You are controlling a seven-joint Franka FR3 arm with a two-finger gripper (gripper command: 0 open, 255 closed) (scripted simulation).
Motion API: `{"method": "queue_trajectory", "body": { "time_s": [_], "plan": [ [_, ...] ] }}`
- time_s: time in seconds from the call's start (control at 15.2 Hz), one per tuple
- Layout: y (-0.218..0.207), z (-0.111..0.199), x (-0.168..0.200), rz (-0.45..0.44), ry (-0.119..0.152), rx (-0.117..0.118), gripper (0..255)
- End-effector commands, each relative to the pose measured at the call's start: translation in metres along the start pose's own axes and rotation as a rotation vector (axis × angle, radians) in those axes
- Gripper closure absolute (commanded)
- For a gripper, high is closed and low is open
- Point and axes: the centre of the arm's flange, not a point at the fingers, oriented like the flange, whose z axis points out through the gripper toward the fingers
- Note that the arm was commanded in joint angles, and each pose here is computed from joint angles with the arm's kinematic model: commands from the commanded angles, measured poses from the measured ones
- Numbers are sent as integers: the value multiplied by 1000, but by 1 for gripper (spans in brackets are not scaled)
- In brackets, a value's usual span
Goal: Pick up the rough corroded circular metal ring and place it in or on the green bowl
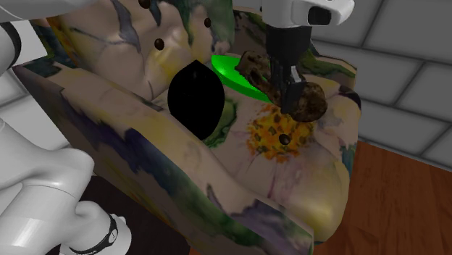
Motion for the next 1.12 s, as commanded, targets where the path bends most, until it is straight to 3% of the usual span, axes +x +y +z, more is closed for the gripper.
{"method": "queue_trajectory", "body": {
  "time_s": [0.0,0.2,1.06],
  "plan": [
    [0,-12,2,0,1,0,255],
    [1,-27,4,0,1,0,255],
    [-170,-28,6,0,1,0,255]
  ]
}}
